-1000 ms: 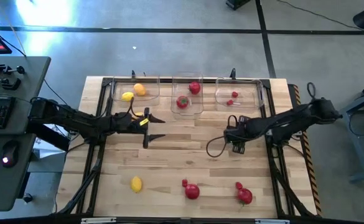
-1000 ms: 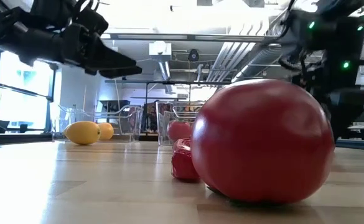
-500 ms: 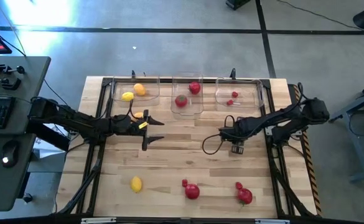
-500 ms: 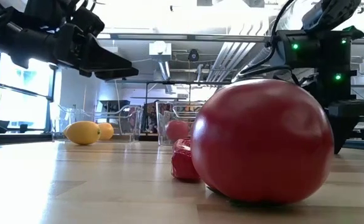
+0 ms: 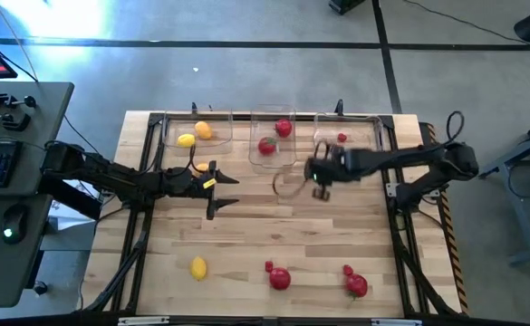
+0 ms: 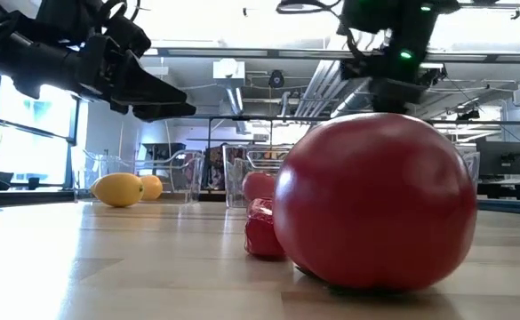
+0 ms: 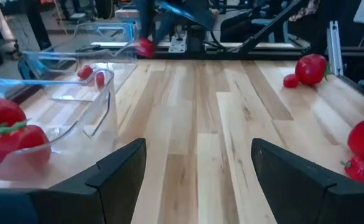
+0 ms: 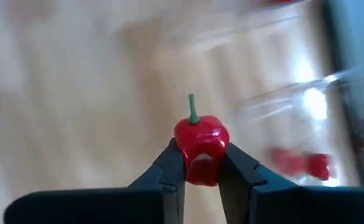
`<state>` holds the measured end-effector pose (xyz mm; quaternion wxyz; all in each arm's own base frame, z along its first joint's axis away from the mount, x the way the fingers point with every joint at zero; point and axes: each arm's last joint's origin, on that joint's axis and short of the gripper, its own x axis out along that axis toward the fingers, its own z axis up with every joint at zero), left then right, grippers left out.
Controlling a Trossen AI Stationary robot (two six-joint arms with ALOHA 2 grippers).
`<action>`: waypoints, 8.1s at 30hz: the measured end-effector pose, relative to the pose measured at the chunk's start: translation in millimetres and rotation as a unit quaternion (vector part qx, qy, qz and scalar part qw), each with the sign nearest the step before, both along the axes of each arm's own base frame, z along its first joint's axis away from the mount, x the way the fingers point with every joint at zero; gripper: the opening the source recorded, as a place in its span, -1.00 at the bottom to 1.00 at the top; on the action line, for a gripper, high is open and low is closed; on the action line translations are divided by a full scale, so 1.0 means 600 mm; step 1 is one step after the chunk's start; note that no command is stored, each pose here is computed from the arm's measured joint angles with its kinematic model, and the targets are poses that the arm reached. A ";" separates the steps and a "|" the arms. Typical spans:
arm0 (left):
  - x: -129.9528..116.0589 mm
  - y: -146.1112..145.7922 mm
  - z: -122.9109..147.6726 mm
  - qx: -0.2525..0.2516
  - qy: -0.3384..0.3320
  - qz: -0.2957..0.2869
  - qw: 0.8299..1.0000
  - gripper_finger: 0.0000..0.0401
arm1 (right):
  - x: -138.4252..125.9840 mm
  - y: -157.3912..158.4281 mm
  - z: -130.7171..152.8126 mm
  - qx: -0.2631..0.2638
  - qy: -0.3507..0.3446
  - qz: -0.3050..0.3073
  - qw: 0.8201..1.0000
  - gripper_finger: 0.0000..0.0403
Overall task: Sort produce into baskets
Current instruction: Put the top chili pepper into the right transparent bin, then put the tomato into the middle transparent bin, then put the lemon into the left transparent bin
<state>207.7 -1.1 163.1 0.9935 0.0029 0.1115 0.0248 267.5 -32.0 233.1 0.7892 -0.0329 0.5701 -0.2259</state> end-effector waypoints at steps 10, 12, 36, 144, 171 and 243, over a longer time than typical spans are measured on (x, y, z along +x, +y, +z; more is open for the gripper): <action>0.000 0.000 0.001 -0.023 -0.004 0.005 1.000 0.38 | -0.036 -0.178 0.046 -0.014 -0.065 -0.221 0.973 -0.73; 0.000 0.000 0.001 -0.024 -0.004 0.005 1.000 0.38 | -0.054 -0.208 0.026 0.012 -0.065 -0.234 0.970 -0.73; 0.000 0.000 0.001 -0.023 -0.005 0.008 1.000 0.38 | -0.155 -0.296 -0.087 0.089 -0.138 -0.298 0.940 -0.51; -0.003 0.003 -0.012 -0.044 0.036 0.044 0.997 0.38 | 0.175 0.455 -0.080 0.133 -0.031 0.198 0.971 0.34; -0.003 0.003 -0.013 -0.044 0.037 0.045 0.997 0.38 | 0.248 -0.207 0.098 0.060 -0.006 0.010 0.998 0.34; 0.030 0.016 0.042 0.006 0.258 0.074 0.963 -0.04 | 0.282 -0.224 0.090 0.042 -0.080 0.068 0.994 -0.99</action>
